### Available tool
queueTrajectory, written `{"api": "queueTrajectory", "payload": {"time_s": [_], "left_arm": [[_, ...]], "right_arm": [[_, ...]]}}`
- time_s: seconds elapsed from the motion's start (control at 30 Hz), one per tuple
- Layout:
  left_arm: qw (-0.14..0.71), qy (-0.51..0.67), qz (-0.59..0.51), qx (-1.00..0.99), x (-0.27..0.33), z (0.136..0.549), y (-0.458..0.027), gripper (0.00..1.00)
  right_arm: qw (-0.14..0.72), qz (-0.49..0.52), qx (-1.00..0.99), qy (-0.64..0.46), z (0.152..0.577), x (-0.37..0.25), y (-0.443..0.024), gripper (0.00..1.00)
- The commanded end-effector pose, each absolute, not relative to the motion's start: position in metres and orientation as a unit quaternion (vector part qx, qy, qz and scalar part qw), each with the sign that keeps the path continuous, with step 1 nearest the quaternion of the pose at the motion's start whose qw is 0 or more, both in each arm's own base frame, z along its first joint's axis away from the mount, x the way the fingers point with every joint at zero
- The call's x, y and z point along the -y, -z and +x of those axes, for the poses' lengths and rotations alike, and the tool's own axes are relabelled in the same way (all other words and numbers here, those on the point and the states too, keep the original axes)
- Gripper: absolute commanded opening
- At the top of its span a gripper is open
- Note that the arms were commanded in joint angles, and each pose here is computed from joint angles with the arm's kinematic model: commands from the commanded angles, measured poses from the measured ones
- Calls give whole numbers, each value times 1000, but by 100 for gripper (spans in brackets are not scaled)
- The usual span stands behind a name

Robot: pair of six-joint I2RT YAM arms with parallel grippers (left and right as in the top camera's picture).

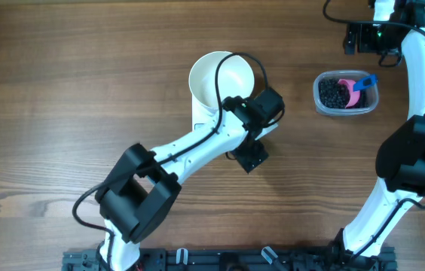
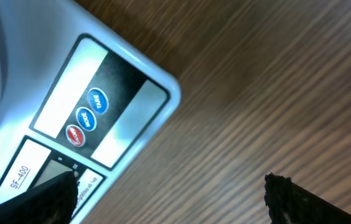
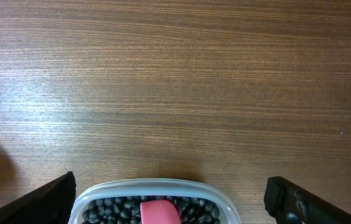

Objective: Scoop item into bowl and weigh 150g on scale

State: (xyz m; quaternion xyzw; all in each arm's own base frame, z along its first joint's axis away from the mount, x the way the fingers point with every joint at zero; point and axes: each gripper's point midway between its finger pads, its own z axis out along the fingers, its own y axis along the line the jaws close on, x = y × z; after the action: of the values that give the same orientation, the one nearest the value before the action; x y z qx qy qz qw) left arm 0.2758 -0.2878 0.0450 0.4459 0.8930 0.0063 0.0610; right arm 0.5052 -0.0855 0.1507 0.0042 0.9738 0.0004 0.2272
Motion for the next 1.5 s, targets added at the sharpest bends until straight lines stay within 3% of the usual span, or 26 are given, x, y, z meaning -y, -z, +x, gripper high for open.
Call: {"api": "queueTrajectory", "payload": {"time_s": [0.0,0.63,1.1,1.47], "left_arm": [[26,-26,460,-887,276,274,-15,100],[19,-28,474,-880,281,261,5,100],[43,-79,445,-891,266,287,17,100],[12,-27,478,-878,276,264,25,100]], "right_arm": [[248,10,-969,5,507,87,-170,100],[248,10,-969,5,507,87,-170,100],[248,10,-969,5,507,87,-170,100],[248,10,-969,5,507,87,-170,100]]}}
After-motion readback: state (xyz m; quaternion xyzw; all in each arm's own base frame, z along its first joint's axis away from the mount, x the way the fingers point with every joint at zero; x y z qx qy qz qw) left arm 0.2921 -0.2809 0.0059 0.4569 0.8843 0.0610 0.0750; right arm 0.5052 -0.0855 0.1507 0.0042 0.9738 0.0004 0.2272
